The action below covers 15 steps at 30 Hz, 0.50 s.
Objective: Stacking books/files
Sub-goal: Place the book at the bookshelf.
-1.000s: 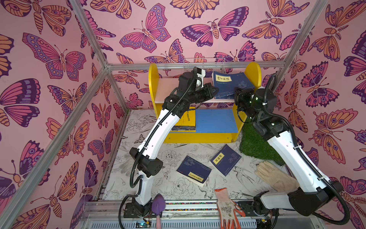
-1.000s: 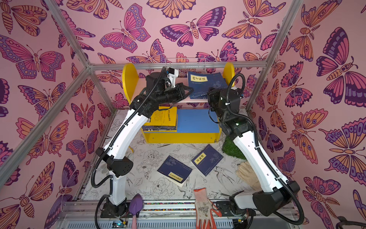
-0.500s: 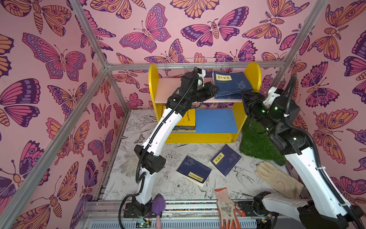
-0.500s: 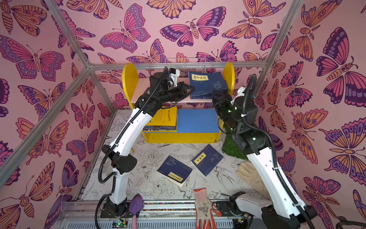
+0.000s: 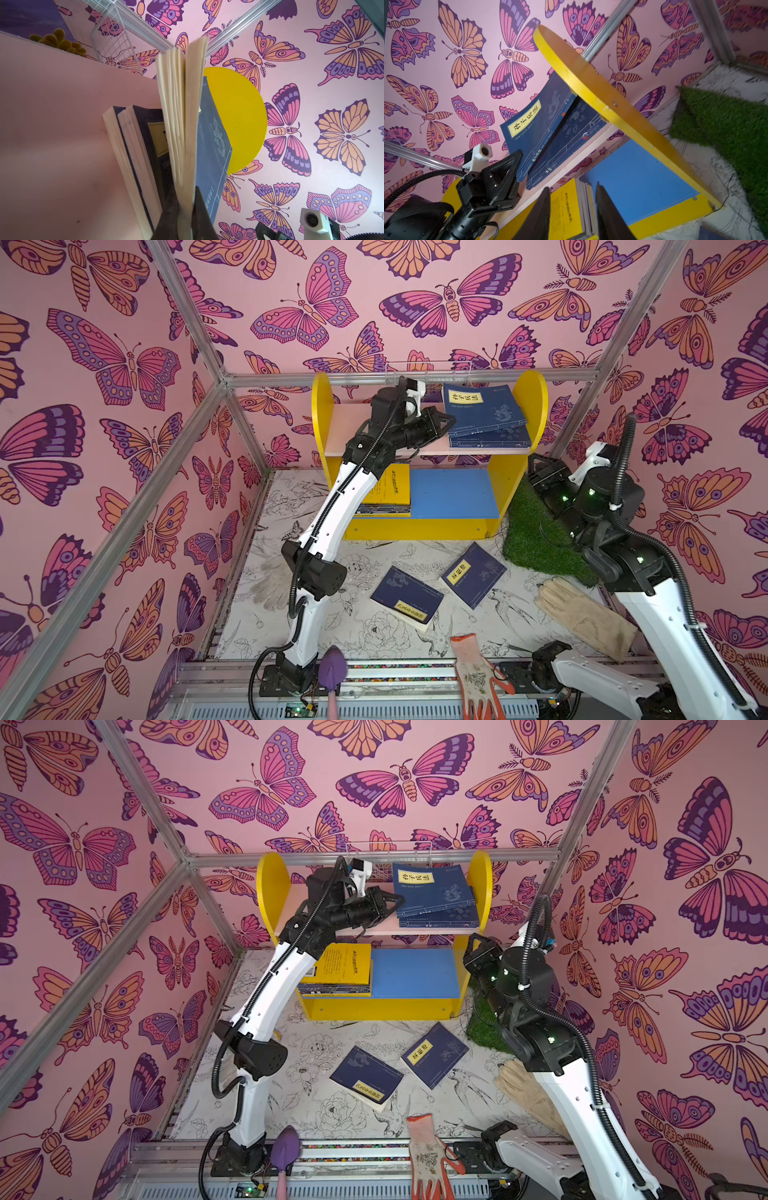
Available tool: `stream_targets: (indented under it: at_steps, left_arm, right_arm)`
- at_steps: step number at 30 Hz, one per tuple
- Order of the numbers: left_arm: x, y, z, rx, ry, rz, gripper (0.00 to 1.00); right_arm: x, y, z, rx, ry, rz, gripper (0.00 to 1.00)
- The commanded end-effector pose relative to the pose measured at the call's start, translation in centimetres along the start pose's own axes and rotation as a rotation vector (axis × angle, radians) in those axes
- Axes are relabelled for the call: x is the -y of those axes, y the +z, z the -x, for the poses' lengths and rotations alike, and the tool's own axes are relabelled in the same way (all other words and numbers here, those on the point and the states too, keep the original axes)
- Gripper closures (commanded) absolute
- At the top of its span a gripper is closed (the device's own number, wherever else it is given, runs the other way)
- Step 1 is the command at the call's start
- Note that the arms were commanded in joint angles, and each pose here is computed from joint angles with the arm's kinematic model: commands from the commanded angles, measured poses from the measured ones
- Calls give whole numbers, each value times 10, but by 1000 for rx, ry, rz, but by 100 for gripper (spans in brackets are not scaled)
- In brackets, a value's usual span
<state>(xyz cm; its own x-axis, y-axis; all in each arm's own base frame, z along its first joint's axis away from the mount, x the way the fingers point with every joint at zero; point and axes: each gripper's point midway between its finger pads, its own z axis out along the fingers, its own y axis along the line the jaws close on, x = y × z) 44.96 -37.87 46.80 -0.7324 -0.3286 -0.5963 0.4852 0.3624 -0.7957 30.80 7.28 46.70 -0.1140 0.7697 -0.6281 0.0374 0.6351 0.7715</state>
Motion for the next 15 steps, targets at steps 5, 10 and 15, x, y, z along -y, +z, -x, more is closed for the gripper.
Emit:
stream_targets:
  at_steps: [5, 10, 15]
  left_arm:
    - [1, -6, -8, -103, -34, -70, 100]
    - [-3, -3, -14, -128, -45, -77, 100]
    - [-4, -1, -15, -130, -40, -75, 99]
  right_arm:
    - [11, -12, 22, 95, -85, -66, 63]
    - [13, -5, 11, 58, -63, -69, 63]
    - [10, 5, 0, 16, -55, -54, 63]
